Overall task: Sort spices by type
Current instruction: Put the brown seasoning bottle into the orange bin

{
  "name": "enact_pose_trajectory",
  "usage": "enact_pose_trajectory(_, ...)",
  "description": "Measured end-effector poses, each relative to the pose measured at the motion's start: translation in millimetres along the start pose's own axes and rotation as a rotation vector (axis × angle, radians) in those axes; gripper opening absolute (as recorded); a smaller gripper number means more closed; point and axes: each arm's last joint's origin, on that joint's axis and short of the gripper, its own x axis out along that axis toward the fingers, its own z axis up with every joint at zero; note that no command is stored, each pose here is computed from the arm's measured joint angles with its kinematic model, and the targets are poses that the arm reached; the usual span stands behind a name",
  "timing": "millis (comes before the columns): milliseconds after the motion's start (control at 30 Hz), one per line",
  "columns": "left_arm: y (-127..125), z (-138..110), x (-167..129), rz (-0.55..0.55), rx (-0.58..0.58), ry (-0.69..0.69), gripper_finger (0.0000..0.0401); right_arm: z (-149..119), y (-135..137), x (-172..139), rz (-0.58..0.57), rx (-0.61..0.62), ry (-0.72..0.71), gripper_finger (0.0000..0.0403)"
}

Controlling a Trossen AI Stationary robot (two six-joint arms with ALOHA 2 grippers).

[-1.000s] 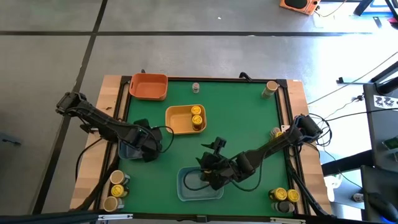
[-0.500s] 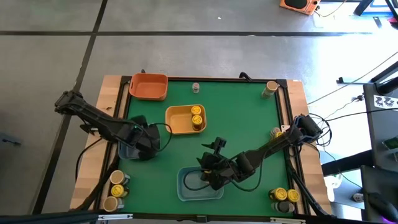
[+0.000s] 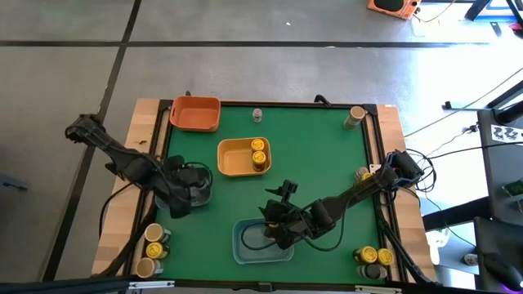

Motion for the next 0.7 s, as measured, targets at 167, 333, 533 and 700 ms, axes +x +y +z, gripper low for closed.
enact_pose_trajectory(167,-18,-5,1,-0.081,-0.006,0.001,0.0278,0,0,0,0.000,0.000,0.000,0.0296)
enact_pose_trajectory(333,-36,-16,5,-0.152,-0.053,0.126,0.0278,0,0,0,0.000,0.000,0.000,0.0296)
enact_pose_trajectory(533,-48,-27,6,-0.151,-0.088,0.152,0.0278,0,0,0,0.000,-0.006,0.001,0.0296)
enact_pose_trajectory(700,-52,-29,5,-0.170,-0.105,0.156,0.0278,0,0,0,0.000,-0.014,0.000,0.0296)
